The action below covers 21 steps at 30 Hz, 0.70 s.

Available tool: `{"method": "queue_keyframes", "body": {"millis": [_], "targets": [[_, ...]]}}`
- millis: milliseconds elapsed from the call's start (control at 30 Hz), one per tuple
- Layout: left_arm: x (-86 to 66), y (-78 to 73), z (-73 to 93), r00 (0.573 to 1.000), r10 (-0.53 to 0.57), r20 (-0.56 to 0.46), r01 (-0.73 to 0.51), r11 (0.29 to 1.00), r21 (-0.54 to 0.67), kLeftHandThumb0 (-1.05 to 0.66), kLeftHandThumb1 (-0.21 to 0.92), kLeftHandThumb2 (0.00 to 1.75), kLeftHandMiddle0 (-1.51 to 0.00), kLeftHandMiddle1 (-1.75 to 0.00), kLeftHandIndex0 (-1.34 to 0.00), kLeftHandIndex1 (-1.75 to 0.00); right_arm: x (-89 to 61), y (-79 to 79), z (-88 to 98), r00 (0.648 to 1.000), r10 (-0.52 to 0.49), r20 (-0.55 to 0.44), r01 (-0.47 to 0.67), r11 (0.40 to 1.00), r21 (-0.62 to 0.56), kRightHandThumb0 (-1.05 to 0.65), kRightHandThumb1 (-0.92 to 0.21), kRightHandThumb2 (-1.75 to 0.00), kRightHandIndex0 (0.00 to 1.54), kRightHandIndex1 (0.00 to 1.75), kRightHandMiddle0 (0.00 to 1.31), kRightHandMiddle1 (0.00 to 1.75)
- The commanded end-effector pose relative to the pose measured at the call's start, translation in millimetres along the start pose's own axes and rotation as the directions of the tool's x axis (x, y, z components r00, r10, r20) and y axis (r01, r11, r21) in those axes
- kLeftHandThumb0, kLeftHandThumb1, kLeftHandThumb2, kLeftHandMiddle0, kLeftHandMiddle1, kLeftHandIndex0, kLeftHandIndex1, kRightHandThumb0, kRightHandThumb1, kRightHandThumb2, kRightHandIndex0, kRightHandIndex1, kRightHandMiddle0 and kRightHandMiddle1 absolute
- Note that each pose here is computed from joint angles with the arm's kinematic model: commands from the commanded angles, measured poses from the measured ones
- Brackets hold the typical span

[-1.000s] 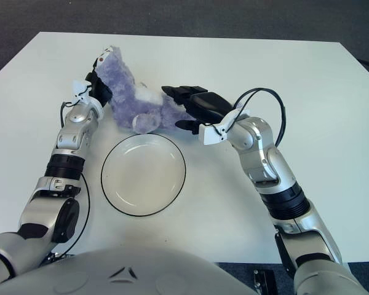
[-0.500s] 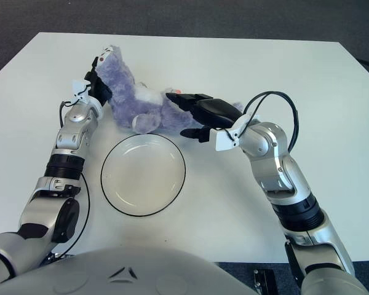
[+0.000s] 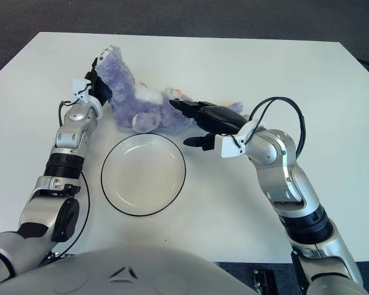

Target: Put the doll into the plate.

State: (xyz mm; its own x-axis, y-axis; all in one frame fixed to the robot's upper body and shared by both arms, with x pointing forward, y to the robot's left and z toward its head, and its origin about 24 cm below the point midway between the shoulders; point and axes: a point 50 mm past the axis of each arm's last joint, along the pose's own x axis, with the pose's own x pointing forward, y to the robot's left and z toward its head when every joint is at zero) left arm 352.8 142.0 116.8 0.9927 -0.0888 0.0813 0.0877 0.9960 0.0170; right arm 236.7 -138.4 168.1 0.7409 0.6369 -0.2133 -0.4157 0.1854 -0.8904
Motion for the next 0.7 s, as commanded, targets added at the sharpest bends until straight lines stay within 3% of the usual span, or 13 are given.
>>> {"method": "queue_keyframes", "body": {"millis": [0,433,667], "targets": [[3.3,0.3,7.5,1.000,-0.004,0.028,0.004,1.000,-0.005,-0.51,0.80,0.73,-0.19,-1.28,0.00,-1.07,-4.4,2.0,-0.7,1.000,0.001,-0.022,-0.001,1.000,-0.021,-0.98,-0.91,-0.28,0.00,0.00,0.00,0.00],[3.4,0.2,7.1,1.000,0.000,0.024,0.000,1.000,-0.015,-0.52,0.78,0.74,-0.19,-1.29,0.00,-0.99,-1.3,10.1,-3.0,0.998,-0.049,-0.031,0.046,0.995,-0.092,-0.94,-0.92,-0.30,0.01,0.00,0.00,0.00],[3.3,0.2,6.6,1.000,0.000,0.023,0.000,1.000,-0.026,-0.51,0.78,0.75,-0.21,-1.31,0.00,-1.00,1.5,19.7,-7.3,0.991,-0.125,-0.056,0.114,0.980,-0.162,-0.92,-0.92,-0.30,0.00,0.00,0.00,0.00]]}}
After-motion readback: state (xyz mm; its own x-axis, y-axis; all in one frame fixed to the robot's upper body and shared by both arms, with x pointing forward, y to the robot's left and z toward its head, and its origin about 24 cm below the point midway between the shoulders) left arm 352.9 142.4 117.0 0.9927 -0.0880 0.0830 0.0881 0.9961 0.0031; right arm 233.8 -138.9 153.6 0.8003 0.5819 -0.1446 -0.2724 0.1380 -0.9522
